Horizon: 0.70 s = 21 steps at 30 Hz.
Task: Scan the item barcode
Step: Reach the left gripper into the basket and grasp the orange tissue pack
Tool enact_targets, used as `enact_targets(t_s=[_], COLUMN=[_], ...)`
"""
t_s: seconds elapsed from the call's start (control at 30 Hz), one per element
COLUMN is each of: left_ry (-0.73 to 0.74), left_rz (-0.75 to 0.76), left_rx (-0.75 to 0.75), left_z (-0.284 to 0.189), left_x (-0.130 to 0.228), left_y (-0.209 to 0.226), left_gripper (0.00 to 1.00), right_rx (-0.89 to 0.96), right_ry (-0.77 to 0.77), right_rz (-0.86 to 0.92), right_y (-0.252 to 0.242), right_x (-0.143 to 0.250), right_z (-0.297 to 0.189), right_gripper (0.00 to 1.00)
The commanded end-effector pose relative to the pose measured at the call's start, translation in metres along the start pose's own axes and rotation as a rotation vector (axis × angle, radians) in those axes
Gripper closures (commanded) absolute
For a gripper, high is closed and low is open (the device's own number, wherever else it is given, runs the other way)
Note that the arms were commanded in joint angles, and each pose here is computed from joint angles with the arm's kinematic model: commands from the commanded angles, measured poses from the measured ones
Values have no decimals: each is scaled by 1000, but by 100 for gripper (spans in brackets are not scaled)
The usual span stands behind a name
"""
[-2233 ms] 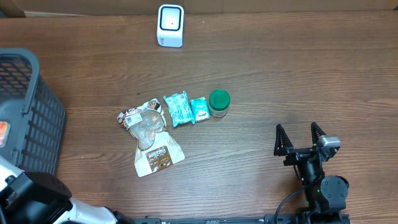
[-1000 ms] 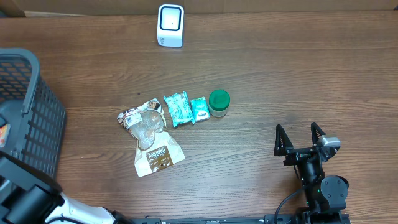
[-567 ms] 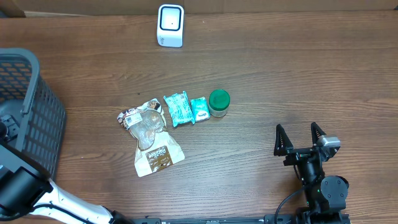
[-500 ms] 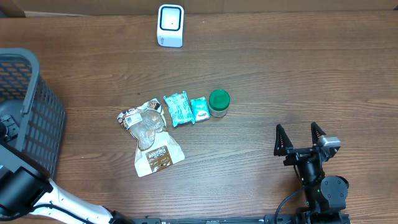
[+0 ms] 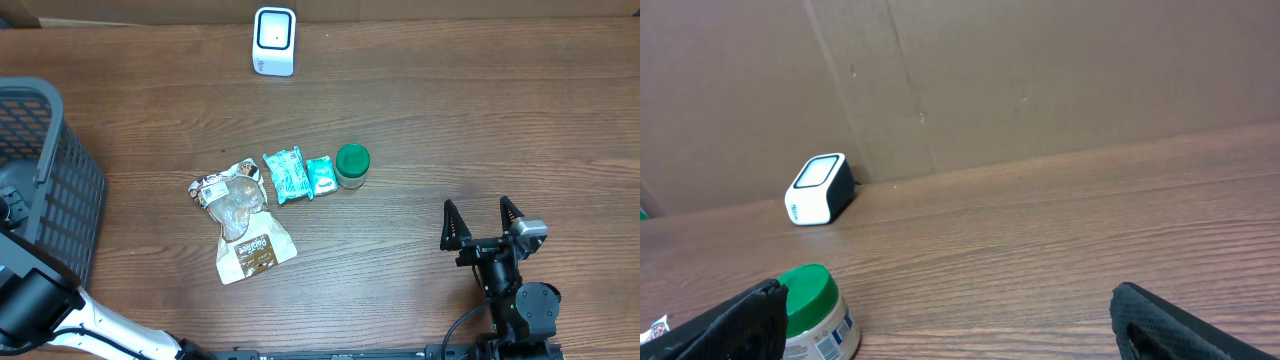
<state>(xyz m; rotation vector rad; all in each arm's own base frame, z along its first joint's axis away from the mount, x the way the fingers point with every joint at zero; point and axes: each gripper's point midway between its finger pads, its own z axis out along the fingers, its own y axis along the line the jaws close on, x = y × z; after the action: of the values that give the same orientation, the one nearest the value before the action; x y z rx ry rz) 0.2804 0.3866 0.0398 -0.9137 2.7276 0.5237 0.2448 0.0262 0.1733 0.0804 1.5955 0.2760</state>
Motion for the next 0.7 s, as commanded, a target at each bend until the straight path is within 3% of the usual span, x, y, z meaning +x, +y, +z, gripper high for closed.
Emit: enact_targets(t_s=[0.0, 0.1, 0.37, 0.67], left_ry=[47, -15, -320, -563], left_rz=[1, -32, -146, -212], left_rx=[45, 35, 41, 88], left_z=[3, -20, -136, -261], left_x=[13, -2, -55, -60], left_y=[-18, -17, -10, -22], left_gripper=[96, 96, 96, 96], right_rx=[6, 6, 6, 6], right_ry=[-1, -1, -1, -1], right_rz=[-8, -8, -8, -8], right_y=[-2, -2, -2, -2], right_x=[2, 2, 2, 2], right_z=[0, 0, 0, 0], right_gripper=[0, 0, 0, 0])
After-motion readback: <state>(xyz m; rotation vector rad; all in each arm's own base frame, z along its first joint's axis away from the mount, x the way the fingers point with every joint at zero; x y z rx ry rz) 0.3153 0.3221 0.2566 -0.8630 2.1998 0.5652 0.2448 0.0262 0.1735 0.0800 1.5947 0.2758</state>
